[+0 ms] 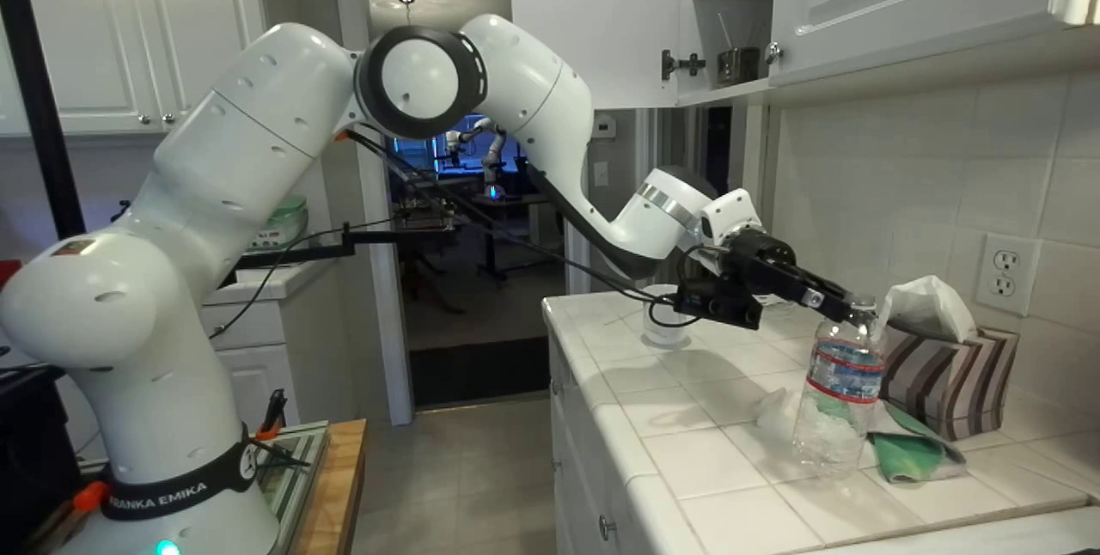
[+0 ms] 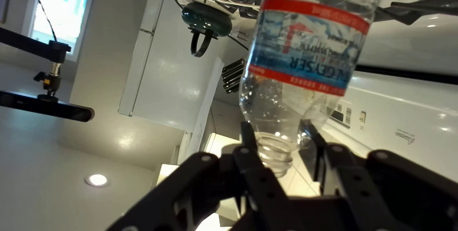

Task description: Open the cabinet and take out a bottle from the cabinet

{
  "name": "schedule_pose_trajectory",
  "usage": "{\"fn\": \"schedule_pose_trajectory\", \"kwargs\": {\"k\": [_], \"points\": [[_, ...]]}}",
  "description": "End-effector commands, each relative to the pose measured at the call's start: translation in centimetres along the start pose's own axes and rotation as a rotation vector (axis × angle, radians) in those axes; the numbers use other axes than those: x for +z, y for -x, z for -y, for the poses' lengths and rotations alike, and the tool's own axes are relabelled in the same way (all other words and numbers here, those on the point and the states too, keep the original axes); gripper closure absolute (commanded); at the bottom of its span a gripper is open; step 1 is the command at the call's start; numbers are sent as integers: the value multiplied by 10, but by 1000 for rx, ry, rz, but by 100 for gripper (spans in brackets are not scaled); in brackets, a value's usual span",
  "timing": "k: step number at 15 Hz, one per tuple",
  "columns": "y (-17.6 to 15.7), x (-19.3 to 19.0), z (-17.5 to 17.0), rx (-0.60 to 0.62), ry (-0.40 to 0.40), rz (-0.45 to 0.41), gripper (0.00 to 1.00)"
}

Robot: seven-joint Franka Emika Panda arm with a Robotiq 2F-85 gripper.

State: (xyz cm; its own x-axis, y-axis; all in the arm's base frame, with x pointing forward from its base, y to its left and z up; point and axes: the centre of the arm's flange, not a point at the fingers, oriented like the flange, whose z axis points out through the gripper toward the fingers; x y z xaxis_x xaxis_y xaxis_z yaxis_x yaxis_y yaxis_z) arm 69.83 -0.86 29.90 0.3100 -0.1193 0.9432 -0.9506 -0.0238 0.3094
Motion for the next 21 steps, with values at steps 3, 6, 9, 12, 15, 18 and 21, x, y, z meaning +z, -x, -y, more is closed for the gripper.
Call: {"fn": "schedule_pose_trajectory", "kwargs": {"k": [3,6,9,12,15,18,21], "points": [[5,3,19,-16,-7,-27,90],[7,3,20,-16,-2,-35,90],[8,2,19,-11,9,-52,90],[8,-1,20,7,21,-73,90],[10,-4,22,14,19,-85,90],[13,-7,25,19,18,-87,90],[16,-9,28,28,18,-98,90]]}}
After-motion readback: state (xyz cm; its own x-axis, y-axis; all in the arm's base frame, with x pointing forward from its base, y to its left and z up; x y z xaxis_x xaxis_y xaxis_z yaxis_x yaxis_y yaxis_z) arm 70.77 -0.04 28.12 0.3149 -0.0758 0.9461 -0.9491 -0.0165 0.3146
